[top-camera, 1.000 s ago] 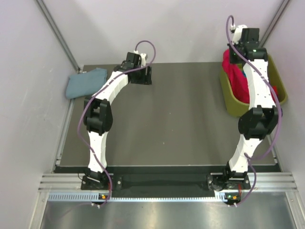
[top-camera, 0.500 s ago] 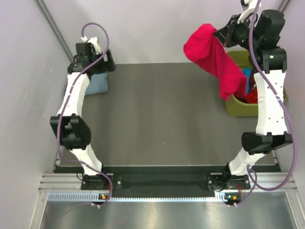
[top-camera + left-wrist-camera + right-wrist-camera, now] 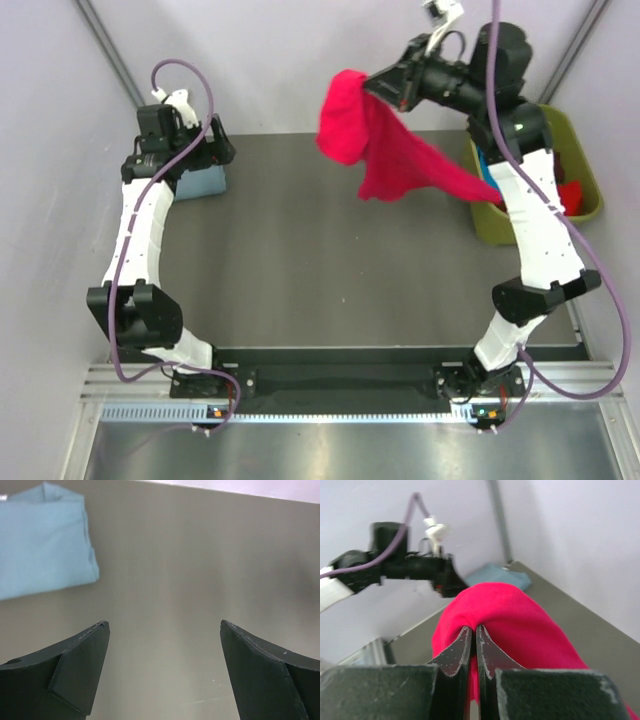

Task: Fold and stack the t-shirts
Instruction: Move the tshirt to the center of the board

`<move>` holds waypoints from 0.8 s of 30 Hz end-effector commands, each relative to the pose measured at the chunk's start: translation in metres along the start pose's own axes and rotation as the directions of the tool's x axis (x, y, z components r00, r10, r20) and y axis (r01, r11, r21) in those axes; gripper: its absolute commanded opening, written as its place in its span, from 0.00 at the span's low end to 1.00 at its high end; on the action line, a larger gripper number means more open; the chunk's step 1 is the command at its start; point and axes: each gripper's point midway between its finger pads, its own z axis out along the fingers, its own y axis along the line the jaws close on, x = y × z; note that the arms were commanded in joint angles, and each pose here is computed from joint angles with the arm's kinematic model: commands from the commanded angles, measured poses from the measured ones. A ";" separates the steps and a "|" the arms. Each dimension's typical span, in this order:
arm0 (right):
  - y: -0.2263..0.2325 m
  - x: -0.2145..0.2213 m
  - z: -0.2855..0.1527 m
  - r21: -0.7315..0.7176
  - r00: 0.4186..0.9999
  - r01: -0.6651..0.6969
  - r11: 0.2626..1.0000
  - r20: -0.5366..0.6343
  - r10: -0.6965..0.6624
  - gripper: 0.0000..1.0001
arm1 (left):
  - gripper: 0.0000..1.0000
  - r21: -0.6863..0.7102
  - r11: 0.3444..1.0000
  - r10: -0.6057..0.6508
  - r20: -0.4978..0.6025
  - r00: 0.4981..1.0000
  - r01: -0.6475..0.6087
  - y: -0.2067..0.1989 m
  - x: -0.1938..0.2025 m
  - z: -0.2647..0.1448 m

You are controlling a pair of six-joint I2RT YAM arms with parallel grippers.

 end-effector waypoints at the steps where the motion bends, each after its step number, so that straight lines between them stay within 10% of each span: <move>1: 0.051 -0.016 0.018 -0.145 0.996 0.062 0.987 0.067 -0.053 0.00 | 0.96 -0.017 1.000 -0.023 0.052 0.998 0.024 0.009 -0.010 -0.017; 14: 0.019 0.037 0.052 -0.184 0.997 -0.044 0.982 -0.071 0.031 0.00 | 0.96 -0.051 0.997 -0.058 0.056 0.997 0.061 0.032 -0.006 -0.021; 20: -0.094 0.215 0.044 0.041 0.850 -0.299 0.953 -0.443 0.285 0.04 | 0.95 -0.033 0.995 -0.089 0.019 0.996 0.090 0.037 0.003 -0.002; 23: -0.144 0.276 0.024 0.175 0.768 -0.337 0.925 -0.517 0.378 0.25 | 0.95 -0.001 0.994 -0.109 -0.012 0.994 0.109 0.033 0.010 0.008; 24: -0.154 0.298 0.016 0.221 0.734 -0.353 0.909 -0.537 0.415 0.57 | 0.95 0.026 0.993 -0.118 -0.036 0.992 0.119 0.030 0.015 0.014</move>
